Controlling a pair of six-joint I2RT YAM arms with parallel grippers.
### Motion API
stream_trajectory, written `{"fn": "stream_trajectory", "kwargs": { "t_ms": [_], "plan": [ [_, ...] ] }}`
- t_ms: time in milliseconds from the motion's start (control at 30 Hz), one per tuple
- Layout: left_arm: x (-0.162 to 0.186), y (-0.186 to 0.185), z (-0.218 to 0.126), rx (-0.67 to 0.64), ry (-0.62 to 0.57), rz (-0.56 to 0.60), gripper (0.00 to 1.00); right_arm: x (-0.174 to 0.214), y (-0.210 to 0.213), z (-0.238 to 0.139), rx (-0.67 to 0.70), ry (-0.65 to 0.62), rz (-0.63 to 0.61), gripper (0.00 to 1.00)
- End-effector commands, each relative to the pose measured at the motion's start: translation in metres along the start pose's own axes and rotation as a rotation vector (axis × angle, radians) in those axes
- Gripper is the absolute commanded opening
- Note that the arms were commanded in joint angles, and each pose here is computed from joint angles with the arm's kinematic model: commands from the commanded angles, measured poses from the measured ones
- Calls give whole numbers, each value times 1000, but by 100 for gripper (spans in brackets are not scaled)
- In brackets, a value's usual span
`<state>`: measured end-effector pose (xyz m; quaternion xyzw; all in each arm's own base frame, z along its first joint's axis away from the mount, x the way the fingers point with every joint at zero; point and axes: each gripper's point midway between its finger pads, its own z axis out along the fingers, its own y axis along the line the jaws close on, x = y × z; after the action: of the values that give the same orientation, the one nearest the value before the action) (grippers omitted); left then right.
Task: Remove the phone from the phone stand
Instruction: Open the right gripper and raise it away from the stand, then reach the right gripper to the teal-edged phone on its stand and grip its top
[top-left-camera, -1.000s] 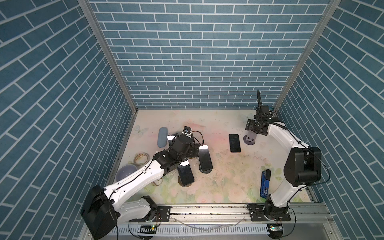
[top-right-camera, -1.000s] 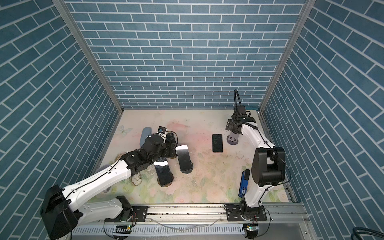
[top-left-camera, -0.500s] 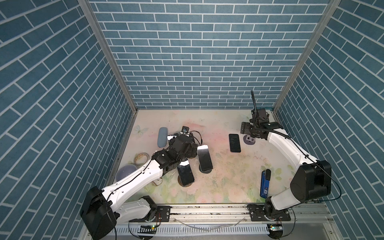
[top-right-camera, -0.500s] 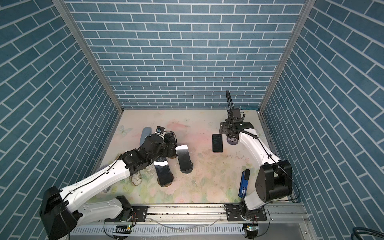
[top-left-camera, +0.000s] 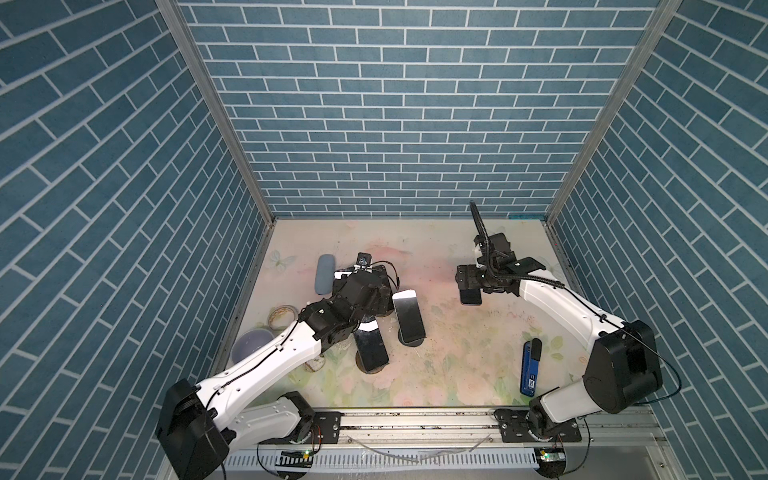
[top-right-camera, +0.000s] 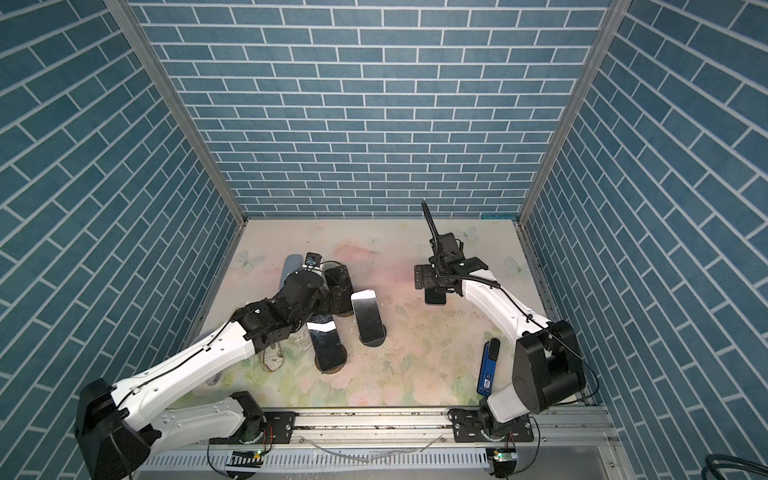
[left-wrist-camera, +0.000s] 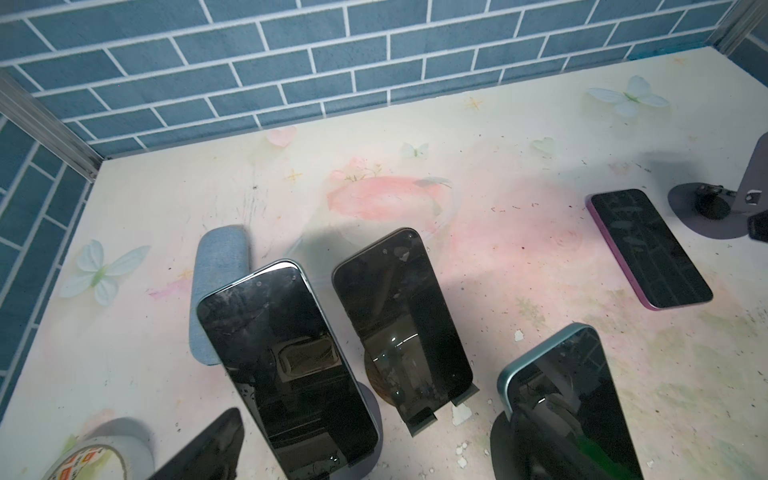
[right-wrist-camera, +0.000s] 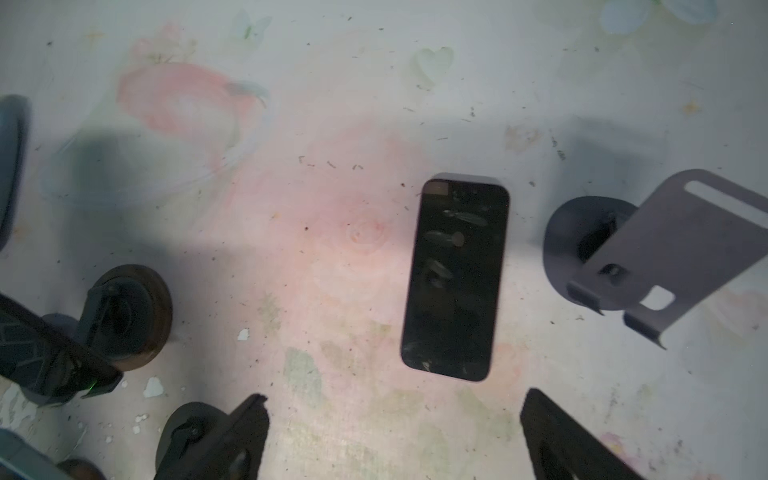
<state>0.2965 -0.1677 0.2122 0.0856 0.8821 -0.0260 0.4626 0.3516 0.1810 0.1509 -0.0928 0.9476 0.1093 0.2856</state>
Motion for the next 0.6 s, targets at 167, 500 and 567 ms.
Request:
{"fn": "stream_trajectory", "kwargs": {
  "t_ms": [167, 500, 567],
  "plan": [
    [-3, 25, -15, -94, -45, -2, 100, 4, 52, -17, -144, -76, -72, 99],
    [0, 43, -28, -137, -77, -5, 100, 13, 103, -24, -229, -75, -112, 97],
    [1, 45, -30, -144, -76, -2, 100, 16, 114, -23, -242, -72, -131, 97]
  ]
}}
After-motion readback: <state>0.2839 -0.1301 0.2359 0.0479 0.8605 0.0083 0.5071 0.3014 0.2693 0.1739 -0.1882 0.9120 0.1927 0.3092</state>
